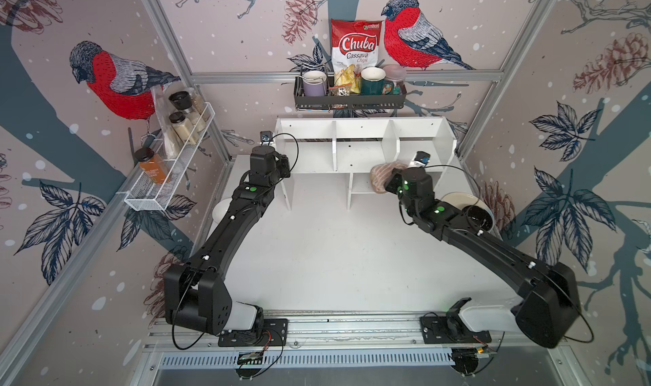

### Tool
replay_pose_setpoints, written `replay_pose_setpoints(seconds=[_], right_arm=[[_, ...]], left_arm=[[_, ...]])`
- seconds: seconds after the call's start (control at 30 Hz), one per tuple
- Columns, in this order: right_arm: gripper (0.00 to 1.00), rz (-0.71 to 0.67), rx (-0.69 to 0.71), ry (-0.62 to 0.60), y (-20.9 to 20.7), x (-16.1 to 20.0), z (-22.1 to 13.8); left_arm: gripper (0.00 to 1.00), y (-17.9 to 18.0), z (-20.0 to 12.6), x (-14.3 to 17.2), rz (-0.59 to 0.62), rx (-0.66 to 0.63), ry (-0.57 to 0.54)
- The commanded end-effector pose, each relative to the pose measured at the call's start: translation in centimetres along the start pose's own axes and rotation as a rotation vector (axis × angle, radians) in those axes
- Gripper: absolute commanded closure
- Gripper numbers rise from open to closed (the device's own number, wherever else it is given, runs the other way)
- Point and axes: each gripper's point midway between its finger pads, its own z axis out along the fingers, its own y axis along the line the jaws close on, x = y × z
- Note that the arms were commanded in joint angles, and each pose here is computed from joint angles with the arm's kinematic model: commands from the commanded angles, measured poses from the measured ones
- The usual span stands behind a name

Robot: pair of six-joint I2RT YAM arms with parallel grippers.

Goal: Wipe the bookshelf clean with a cloth
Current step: Wipe the dust from the shelf.

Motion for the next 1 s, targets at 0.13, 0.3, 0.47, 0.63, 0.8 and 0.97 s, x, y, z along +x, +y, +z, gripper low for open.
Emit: replay_pose_setpoints(seconds=[0.13,0.3,0.47,0.63,0.8,0.97], right_arm=[[1.0,0.137,0.251,-0.035,-13.5,-2.9,-0.6],[1.0,0.204,0.29,0.097,-18.1,0.5,2.1],[1.0,0.174,0.278,0.186,-18.6,4.2,4.4],[1.0,0.168,0.254,0.225,-17.7,6.6,4.9],[1.0,0.143,0.24,0.159,-15.8,4.4,3.0],[1.0,0.101,0.196,0.032,-12.9,-1.6,-0.7]], left_arm=[[1.0,-0.6,0.3,2.6,-0.062,0.037,0.096],[1.0,-0.6,0.3,2.6,-0.056,0.036,0.098],[1.0,-0.6,0.2,2.7,-0.052,0.041,0.097],[1.0,-0.6,0.2,2.6,-0.051,0.04,0.095],[1.0,-0.6,0.1,2.5,-0.051,0.038,0.091],[1.0,-0.6,0.0,2.3,-0.054,0.042,0.087]])
